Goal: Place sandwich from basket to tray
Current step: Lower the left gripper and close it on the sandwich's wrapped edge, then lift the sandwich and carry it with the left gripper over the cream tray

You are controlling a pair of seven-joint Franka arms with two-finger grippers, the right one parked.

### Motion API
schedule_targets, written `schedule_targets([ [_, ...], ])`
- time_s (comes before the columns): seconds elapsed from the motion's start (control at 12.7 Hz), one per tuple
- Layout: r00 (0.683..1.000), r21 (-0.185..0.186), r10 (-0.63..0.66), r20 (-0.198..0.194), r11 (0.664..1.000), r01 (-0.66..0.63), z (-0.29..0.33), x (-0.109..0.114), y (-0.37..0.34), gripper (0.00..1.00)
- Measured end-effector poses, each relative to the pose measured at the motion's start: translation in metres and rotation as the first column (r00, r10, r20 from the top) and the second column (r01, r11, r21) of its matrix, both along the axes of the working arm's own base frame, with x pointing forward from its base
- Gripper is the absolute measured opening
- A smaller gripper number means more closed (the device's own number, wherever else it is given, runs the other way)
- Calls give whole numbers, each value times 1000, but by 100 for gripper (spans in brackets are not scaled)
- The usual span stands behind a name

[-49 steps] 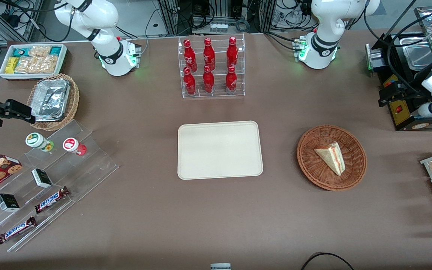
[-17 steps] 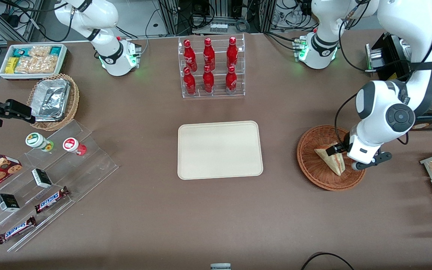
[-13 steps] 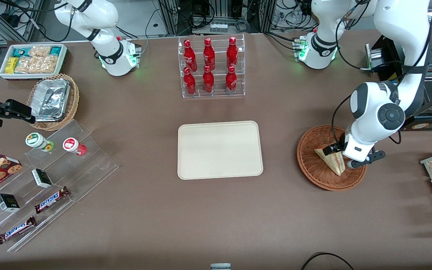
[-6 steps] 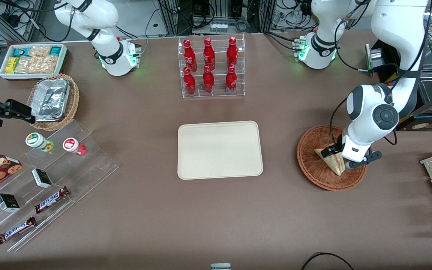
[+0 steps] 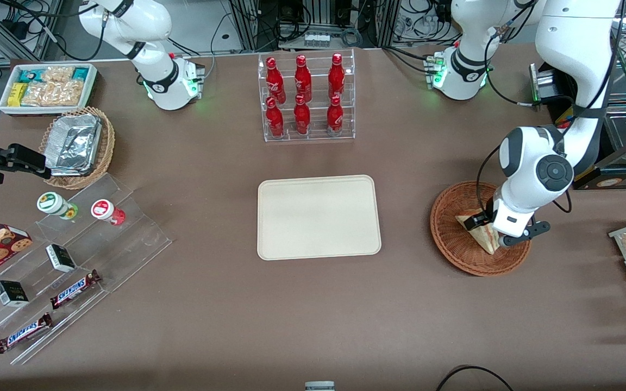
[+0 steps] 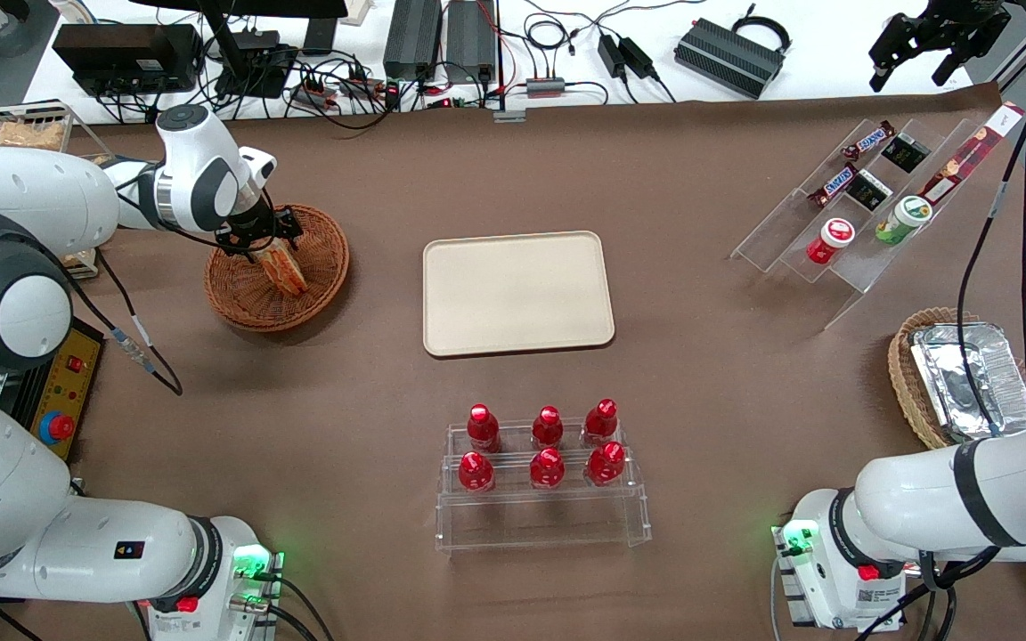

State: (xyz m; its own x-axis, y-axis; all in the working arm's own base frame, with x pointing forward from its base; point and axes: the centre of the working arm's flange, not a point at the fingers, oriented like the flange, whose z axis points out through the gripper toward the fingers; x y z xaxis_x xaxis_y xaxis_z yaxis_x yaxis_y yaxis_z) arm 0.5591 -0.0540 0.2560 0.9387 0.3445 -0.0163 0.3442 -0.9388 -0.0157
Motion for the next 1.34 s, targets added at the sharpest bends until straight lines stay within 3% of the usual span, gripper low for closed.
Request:
schedule_targets([
  [0.24,1000,0,0,1,1000,0,0,0,0,44],
  [0.39,1000,0,1,3,1000,-1,4,3,0,31],
  [0.71,998,23,-9,-66,1000,10,44,21,-1,24],
  [0.86,996,33,-10,-90,999,13,77,29,-1,15],
  [1.1,990,36,-48,-135,998,53,139,39,-28,15],
  [1.18,988,37,-65,-140,997,70,159,40,-48,15],
  [1.34,991,40,-76,-113,996,81,188,40,-91,15],
])
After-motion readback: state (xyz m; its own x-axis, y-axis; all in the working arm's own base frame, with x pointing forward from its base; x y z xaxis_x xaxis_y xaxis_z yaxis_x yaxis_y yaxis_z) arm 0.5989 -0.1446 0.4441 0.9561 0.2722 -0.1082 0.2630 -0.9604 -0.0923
